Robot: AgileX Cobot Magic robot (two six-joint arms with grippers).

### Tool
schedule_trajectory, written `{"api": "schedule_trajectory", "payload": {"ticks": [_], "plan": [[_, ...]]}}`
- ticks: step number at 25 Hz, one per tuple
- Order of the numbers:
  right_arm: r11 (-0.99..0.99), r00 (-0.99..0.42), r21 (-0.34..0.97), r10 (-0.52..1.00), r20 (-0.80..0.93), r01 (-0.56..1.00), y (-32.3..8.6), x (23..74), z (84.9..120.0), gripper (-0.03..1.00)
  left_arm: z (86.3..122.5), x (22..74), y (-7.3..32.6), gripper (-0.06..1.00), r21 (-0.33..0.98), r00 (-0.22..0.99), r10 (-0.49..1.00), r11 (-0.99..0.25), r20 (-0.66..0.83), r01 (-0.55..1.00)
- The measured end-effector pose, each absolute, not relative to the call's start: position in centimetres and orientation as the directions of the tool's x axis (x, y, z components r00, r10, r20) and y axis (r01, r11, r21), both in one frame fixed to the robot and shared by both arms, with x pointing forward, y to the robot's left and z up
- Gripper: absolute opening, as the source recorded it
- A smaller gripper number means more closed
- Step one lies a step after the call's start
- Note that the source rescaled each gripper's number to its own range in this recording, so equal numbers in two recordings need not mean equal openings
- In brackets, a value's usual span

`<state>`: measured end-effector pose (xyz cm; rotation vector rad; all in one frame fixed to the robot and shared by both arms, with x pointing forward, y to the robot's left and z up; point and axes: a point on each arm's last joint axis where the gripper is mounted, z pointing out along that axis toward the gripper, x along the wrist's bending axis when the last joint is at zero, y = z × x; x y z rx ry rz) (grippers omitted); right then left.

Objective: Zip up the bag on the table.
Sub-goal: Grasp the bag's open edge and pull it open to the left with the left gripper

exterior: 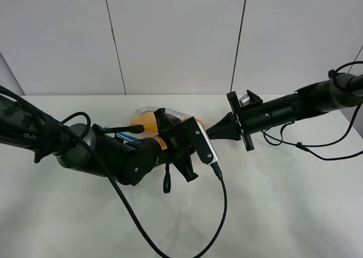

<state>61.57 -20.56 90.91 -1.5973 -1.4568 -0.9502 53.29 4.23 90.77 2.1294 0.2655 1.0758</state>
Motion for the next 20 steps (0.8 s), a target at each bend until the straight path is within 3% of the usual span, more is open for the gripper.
{"api": "schedule_trajectory", "payload": {"ticks": [4, 9, 20], "plan": [[-0.060, 0.072, -0.051, 0.431, 0.900, 0.997, -20.56, 61.57, 90.91, 0.00, 90.77, 53.29, 4.23, 0.19, 0.676, 0.628, 0.462, -0.723, 0.626, -0.141], [-0.062, 0.073, -0.051, 0.429, 0.901, 0.997, -20.56, 61.59, 90.93, 0.00, 90.51, 53.09, 4.40, 0.01, 0.670, 0.632, 0.455, -0.729, 0.627, -0.140], [-0.062, 0.073, -0.051, 0.428, 0.901, 0.997, -20.56, 61.59, 90.94, 0.00, 90.45, 53.05, 4.49, 0.00, 0.660, 0.629, 0.444, -0.736, 0.639, -0.151]]}}
